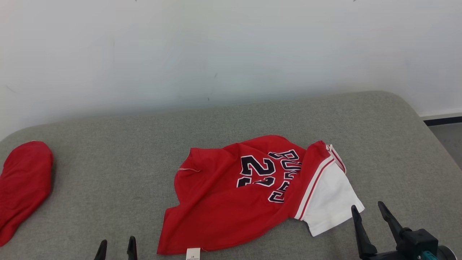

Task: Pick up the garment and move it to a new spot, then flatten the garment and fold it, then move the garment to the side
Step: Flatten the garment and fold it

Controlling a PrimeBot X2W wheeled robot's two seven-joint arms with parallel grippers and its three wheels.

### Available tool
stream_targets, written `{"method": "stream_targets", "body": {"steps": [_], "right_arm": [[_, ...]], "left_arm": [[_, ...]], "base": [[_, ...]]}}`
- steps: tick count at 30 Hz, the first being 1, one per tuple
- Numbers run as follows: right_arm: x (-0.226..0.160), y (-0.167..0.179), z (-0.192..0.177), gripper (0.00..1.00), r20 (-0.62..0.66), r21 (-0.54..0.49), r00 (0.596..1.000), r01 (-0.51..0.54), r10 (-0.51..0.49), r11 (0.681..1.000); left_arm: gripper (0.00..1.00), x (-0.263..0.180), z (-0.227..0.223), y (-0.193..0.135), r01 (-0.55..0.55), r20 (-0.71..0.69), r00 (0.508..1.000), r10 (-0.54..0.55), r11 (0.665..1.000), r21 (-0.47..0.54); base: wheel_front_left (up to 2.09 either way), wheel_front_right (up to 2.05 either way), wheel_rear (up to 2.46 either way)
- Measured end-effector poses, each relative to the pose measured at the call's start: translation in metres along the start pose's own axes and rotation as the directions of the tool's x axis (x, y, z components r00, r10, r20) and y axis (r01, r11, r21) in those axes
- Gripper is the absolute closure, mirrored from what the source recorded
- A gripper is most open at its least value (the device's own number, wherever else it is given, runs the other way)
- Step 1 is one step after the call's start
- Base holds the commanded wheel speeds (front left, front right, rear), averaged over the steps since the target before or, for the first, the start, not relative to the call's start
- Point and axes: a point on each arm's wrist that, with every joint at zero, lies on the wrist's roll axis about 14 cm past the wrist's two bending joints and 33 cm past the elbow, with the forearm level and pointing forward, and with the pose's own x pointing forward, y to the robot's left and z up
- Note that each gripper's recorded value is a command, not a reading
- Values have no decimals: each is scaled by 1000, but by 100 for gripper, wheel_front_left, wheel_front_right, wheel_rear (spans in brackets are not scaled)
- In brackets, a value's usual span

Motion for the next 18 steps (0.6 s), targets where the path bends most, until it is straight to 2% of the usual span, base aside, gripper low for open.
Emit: {"method": "stream_targets", "body": {"steps": [11, 18], "right_arm": [[3, -2, 0, 0, -13, -4, 1000, 11, -11, 1000], [15, -26, -16, 0, -141, -5, 987, 77, -77, 997]], "left_arm": [[0, -2, -5, 0, 7, -15, 1000, -7, 1000, -4], [0, -7, -47, -25, 99, -152, 983, -101, 995, -17]], "base": [[0, 0, 0], [0, 0, 0]]}}
